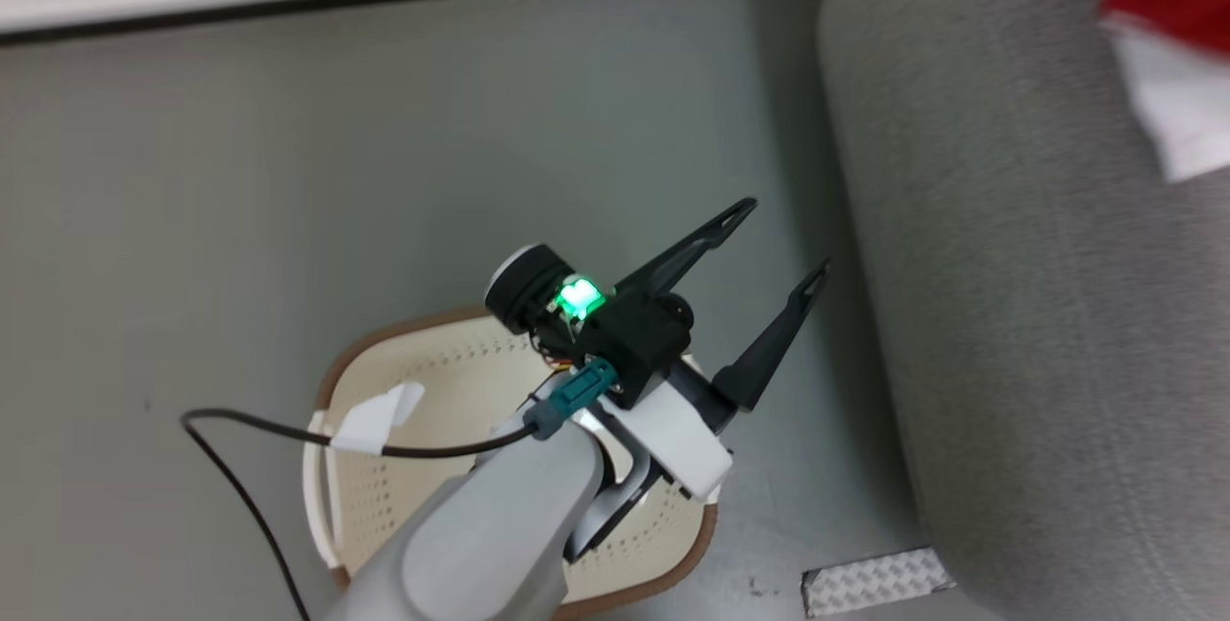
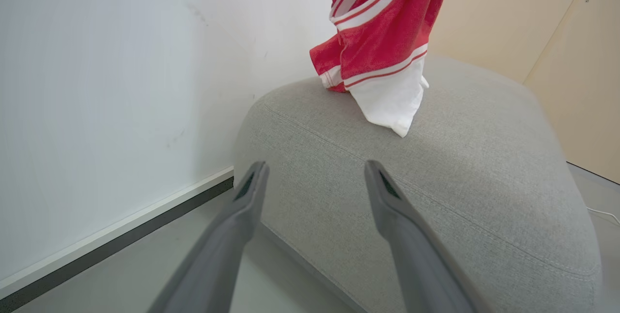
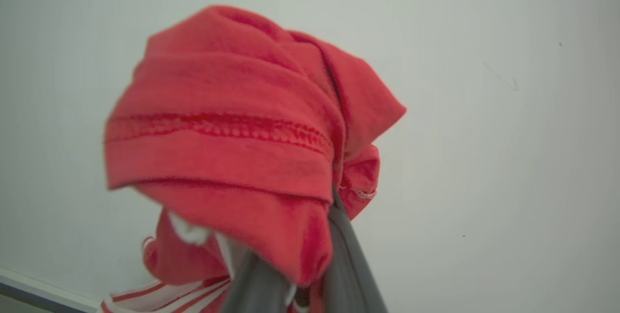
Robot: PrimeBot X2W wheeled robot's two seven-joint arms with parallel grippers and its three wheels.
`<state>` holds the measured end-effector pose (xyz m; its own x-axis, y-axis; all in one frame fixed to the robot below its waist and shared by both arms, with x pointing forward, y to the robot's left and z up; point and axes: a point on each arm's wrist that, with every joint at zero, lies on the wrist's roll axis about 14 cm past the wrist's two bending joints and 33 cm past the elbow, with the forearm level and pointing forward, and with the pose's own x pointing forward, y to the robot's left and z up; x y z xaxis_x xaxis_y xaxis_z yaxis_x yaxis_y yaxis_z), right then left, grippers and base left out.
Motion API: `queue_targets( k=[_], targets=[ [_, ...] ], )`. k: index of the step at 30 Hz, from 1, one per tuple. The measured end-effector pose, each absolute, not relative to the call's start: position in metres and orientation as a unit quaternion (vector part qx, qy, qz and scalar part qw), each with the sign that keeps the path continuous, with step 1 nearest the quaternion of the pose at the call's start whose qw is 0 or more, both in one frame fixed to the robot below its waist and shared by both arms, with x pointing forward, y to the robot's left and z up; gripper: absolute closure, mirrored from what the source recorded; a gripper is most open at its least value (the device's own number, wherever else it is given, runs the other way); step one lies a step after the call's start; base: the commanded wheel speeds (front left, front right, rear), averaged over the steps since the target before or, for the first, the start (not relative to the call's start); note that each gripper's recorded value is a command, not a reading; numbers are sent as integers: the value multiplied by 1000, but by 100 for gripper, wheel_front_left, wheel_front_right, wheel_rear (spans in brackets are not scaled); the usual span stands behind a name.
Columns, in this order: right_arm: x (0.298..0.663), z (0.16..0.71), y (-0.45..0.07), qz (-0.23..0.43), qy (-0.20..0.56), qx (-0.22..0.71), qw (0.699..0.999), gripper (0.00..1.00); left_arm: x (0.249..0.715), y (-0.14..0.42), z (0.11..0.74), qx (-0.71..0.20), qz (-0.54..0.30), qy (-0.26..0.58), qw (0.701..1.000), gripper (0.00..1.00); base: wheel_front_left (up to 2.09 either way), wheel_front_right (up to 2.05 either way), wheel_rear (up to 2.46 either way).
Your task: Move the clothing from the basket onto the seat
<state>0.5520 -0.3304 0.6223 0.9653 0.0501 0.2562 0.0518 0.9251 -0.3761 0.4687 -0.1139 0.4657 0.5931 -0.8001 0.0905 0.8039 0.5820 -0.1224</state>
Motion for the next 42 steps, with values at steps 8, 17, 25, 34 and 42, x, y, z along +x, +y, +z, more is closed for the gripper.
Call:
queue_targets(
  k=[8,17,25,34,42],
  targets=[
    [615,639,-398,-85,-102,-211,968,100,496,-91,438,-89,-417,-1,905,0,0,0,0],
    [619,516,-470,-193,46,-147,969,100,510,-66,417,-96,-379,11,921,0,0,0,0],
    [587,418,-475,-229,148,-106,956,66,509,-53,404,-97,-355,30,929,0,0,0,0],
    [569,426,-469,-228,152,-102,956,0,502,-57,420,-101,-355,23,929,0,0,0,0],
    [526,431,-446,-188,162,-117,962,0,486,-43,440,-96,-334,21,937,0,0,0,0]
  ],
)
